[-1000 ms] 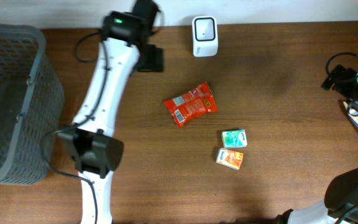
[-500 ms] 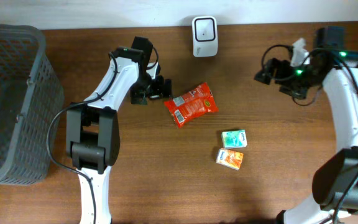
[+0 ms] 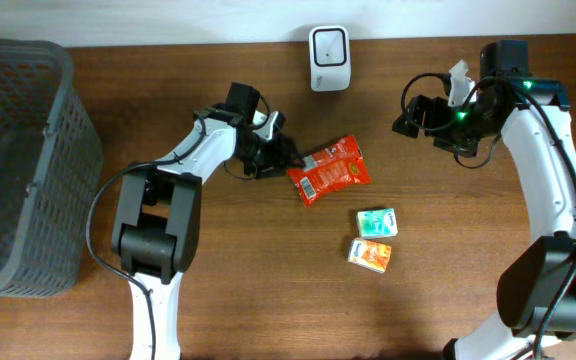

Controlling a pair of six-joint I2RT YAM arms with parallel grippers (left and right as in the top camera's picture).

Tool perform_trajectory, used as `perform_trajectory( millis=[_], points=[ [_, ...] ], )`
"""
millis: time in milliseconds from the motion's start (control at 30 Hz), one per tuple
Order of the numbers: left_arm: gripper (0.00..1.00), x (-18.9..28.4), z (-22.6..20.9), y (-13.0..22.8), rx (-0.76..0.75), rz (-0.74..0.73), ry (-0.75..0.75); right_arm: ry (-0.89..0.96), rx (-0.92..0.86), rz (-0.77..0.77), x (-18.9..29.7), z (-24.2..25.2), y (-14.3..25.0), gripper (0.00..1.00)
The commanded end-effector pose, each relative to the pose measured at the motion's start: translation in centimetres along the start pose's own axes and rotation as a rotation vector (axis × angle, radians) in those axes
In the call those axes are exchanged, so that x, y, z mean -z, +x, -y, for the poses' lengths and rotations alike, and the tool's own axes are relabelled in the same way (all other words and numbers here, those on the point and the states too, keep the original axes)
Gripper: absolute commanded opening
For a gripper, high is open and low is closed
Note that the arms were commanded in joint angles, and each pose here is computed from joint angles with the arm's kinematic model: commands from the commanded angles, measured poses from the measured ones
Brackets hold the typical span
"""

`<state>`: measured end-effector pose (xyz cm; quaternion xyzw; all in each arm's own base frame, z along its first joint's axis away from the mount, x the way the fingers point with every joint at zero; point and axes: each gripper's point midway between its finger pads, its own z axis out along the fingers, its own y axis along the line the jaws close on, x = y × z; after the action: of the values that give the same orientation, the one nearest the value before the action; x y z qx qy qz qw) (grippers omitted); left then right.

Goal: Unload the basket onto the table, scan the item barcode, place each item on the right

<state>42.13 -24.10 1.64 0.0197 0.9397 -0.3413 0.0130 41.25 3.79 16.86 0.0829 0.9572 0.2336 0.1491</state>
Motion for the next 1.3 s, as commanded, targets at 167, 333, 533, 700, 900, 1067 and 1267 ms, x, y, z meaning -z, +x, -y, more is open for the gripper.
perform_trajectory(
  millis=[167,333,533,700,900,1067,1267],
  points=[
    [0.5,-1.7,-1.8,1.3,0.059,-0.045,-0.036,0.019,-0.036,-0.118,-4.7,2.0,1.5,0.99],
    [0.19,-3.2,-2.3,1.6,0.13,-0.06,-0.044,-0.063,-0.041,-0.243,-10.0,0.9,3.3,0.99],
    [0.0,-2.2,-2.8,1.2,0.147,-0.05,-0.063,-0.053,0.005,-0.279,-12.4,-0.2,4.3,0.98],
    [0.0,5.7,-1.9,-2.0,0.047,0.13,-0.264,-0.053,-0.006,-0.241,-12.1,0.7,3.2,0.99],
    [0.45,11.3,1.3,-3.0,-0.061,0.274,-0.32,-0.047,0.023,-0.204,-12.7,0.7,2.3,0.89],
    [0.99,7.0,-0.1,-1.3,-0.014,0.128,-0.267,0.046,0.031,-0.242,-15.8,2.0,4.1,0.73],
    [0.99,6.1,-1.3,-0.5,0.015,0.083,-0.288,0.083,0.041,-0.241,-17.2,3.1,4.3,0.8]
  ],
)
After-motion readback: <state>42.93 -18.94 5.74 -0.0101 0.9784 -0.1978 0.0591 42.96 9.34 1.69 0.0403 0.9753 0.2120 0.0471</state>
